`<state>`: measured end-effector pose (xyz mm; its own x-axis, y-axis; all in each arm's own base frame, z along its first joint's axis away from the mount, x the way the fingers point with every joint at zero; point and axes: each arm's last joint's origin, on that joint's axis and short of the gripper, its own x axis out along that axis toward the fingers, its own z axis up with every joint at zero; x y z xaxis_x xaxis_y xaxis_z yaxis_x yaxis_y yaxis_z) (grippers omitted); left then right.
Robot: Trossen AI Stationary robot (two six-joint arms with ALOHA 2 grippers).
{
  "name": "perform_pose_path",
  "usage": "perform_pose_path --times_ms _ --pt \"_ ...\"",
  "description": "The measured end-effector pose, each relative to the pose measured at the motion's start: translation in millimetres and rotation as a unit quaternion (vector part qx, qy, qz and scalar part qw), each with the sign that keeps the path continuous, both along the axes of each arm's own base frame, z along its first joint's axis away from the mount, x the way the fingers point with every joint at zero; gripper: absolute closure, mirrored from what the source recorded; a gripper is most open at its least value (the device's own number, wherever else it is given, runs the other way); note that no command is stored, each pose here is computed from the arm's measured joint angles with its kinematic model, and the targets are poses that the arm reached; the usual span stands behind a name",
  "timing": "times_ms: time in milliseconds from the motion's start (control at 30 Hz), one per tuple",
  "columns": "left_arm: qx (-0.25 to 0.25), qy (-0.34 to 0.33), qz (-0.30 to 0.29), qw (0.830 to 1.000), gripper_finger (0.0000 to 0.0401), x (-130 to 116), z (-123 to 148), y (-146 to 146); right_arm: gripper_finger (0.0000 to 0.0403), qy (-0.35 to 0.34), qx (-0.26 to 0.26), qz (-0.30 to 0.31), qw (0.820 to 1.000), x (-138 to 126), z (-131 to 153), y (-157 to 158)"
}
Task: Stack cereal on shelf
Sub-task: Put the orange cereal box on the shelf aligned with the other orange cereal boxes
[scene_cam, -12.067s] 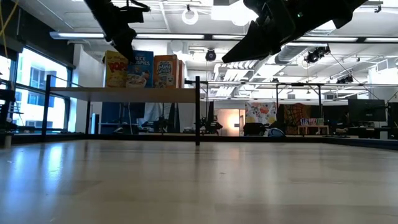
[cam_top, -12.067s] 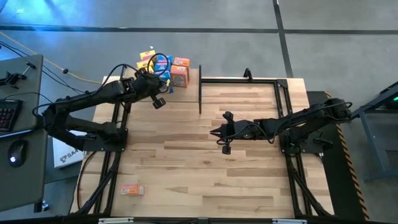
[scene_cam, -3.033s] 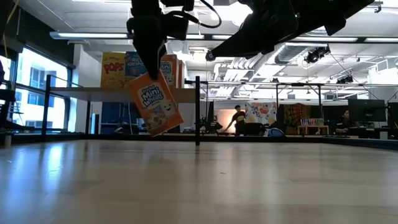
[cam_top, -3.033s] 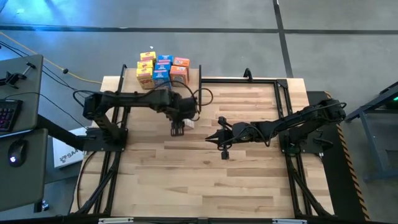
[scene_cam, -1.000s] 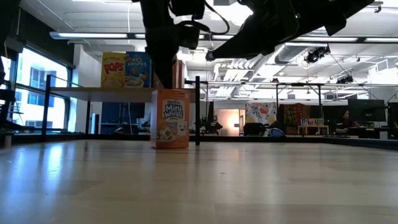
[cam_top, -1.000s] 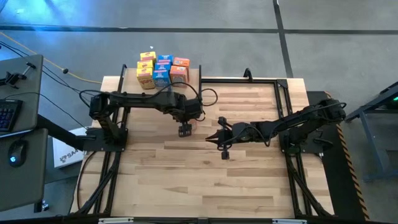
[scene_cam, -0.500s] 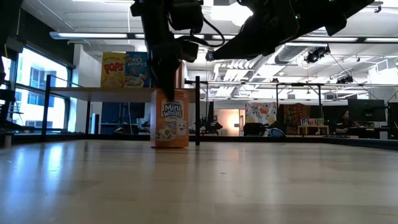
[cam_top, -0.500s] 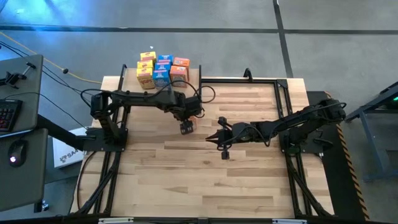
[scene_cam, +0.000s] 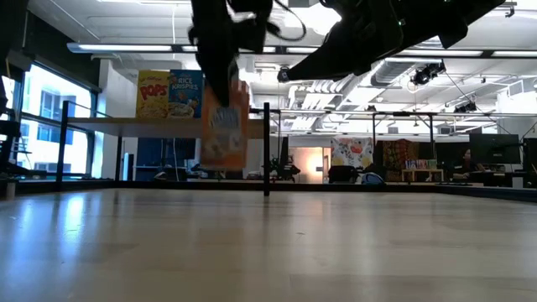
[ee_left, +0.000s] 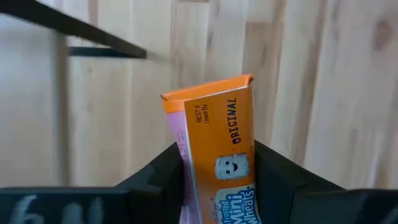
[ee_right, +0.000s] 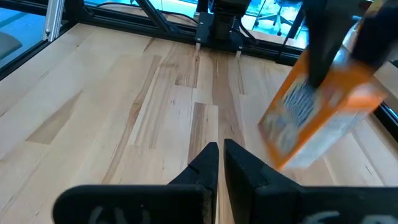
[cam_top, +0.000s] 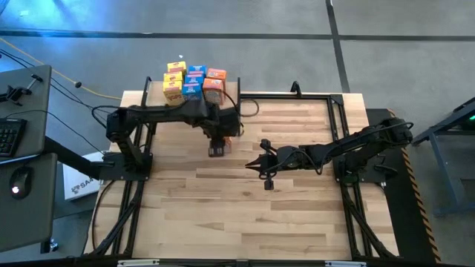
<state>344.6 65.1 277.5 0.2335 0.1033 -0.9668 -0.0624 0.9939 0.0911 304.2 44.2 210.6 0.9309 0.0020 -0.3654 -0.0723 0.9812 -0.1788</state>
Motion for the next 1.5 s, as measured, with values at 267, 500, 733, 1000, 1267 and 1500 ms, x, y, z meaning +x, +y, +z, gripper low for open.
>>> perform_pose_path --times_ms 267,500,733,1000,1267,1500 --pt "0.072 -0.060 -0.040 0.995 0.0267 -14 88 18 0.0389 0.001 0.002 -0.001 1.000 0 0 0" --pt "0.114 -0.075 -0.027 0.990 0.0268 -31 116 51 0.0389 0.002 0.001 0.001 1.000 0 0 0" --pt "0.126 -0.055 0.005 0.990 0.0268 -41 115 74 0.0389 0.002 0.001 0.002 1.000 0 0 0" --pt "0.130 -0.053 0.015 0.990 0.0268 -44 115 80 0.0389 0.002 0.000 0.002 1.000 0 0 0" --pt "0.138 -0.041 0.019 0.989 0.0268 -45 114 80 0.0389 0.002 0.000 0.001 1.000 0 0 0" --pt "0.139 -0.041 0.019 0.989 0.0265 -45 115 80 0.0389 0.002 0.000 0.001 1.000 0 0 0"
